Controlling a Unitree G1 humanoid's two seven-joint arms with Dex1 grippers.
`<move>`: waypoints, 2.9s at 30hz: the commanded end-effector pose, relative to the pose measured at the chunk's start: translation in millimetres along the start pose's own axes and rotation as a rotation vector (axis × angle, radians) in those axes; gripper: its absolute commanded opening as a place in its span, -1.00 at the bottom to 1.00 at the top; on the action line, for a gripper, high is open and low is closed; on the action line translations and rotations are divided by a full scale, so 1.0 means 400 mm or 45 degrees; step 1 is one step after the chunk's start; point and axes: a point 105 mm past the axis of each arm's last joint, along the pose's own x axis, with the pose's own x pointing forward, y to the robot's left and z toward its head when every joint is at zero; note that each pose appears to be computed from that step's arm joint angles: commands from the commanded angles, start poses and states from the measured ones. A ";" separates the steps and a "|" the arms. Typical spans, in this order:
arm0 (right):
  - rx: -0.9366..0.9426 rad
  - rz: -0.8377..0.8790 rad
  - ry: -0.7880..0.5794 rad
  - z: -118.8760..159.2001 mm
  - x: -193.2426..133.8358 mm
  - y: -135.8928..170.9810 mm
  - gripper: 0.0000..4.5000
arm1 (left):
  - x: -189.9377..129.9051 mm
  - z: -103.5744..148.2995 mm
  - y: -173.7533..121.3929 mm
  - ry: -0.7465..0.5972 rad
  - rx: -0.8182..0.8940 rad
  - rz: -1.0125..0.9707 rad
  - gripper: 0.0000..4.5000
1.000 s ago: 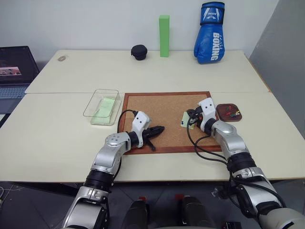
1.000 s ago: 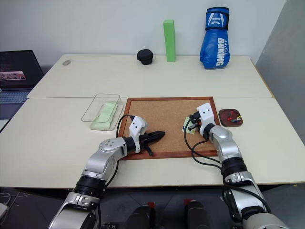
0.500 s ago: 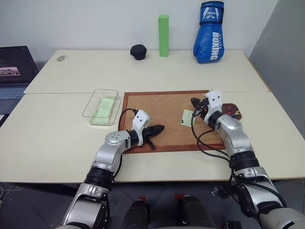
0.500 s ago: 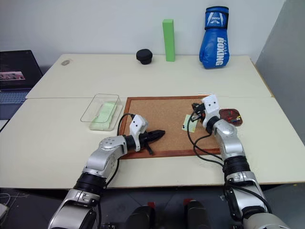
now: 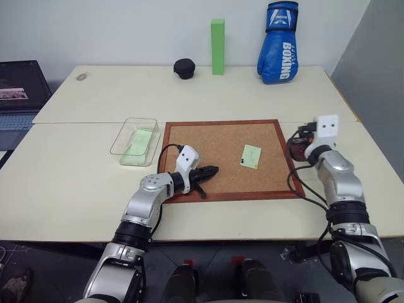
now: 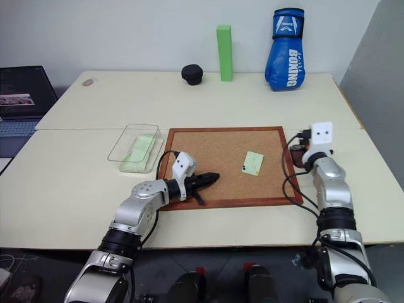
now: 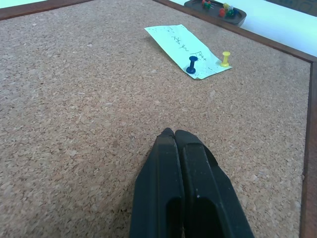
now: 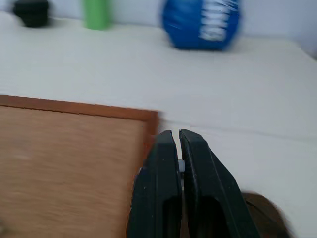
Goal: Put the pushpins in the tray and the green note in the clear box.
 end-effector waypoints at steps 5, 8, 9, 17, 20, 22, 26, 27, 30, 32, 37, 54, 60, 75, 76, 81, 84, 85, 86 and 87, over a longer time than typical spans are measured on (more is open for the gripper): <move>0.083 -0.020 0.098 -0.008 0.021 -0.035 -0.99 | 0.004 -0.008 -0.013 0.012 0.001 -0.019 -1.00; 0.081 -0.018 0.106 -0.005 0.028 -0.038 -0.99 | 0.001 -0.008 -0.010 0.011 0.003 -0.010 -1.00; 0.084 -0.021 0.104 -0.004 0.030 -0.039 -0.99 | -0.001 -0.008 -0.010 0.011 0.004 -0.009 -1.00; 0.092 -0.065 0.094 -0.001 0.029 -0.053 -0.57 | -0.009 -0.014 -0.011 0.019 0.014 0.000 -1.00; 0.086 -0.073 0.099 -0.007 0.024 -0.058 -0.32 | -0.007 -0.009 -0.008 0.013 0.013 0.005 -1.00; 0.089 -0.077 0.097 -0.007 0.022 -0.060 -0.15 | -0.006 -0.007 -0.005 0.013 0.017 0.007 -1.00; 0.099 -0.081 0.091 -0.007 0.017 -0.061 0.20 | -0.006 -0.006 -0.004 0.014 0.022 0.007 -1.00; 0.102 -0.078 0.089 -0.006 0.015 -0.060 0.27 | -0.005 -0.006 -0.004 0.014 0.022 0.005 -1.00; 0.056 -0.056 0.051 0.010 0.009 -0.052 0.60 | -0.004 -0.006 -0.008 0.014 0.021 -0.001 -1.00; -0.049 0.018 -0.025 0.039 -0.002 -0.028 0.80 | -0.003 -0.006 -0.010 0.014 0.019 -0.004 -1.00; -0.183 0.571 -0.163 0.071 -0.087 0.139 0.89 | -0.005 -0.007 -0.009 0.014 0.019 0.001 -1.00; -0.234 0.995 -0.005 -0.056 -0.162 0.306 0.89 | -0.012 -0.012 -0.019 0.024 0.021 -0.023 -1.00; -0.184 0.993 0.011 -0.063 -0.150 0.311 0.63 | -0.015 -0.016 -0.018 0.035 0.024 -0.021 -1.00; -0.129 0.991 0.004 -0.059 -0.131 0.326 -0.83 | -0.023 -0.019 -0.019 0.039 0.026 -0.010 -1.00; -0.133 0.987 0.002 -0.058 -0.130 0.324 -0.89 | -0.023 -0.019 -0.020 0.039 0.025 -0.009 -1.00; -0.161 0.958 -0.011 -0.048 -0.123 0.313 -1.00 | -0.024 -0.024 -0.027 0.042 0.016 -0.013 -1.00; -0.188 0.993 -0.042 -0.026 -0.134 0.322 -1.00 | -0.024 -0.025 -0.029 0.042 0.013 -0.013 -1.00; -0.191 1.002 -0.054 -0.018 -0.138 0.324 -1.00 | -0.024 -0.025 -0.029 0.042 0.012 -0.013 -1.00; -0.164 1.010 -0.081 0.000 -0.142 0.327 -1.00 | -0.024 -0.025 -0.029 0.042 0.012 -0.012 -1.00; -0.121 1.015 -0.124 0.028 -0.147 0.329 -1.00 | -0.023 -0.025 -0.028 0.040 0.012 -0.010 -1.00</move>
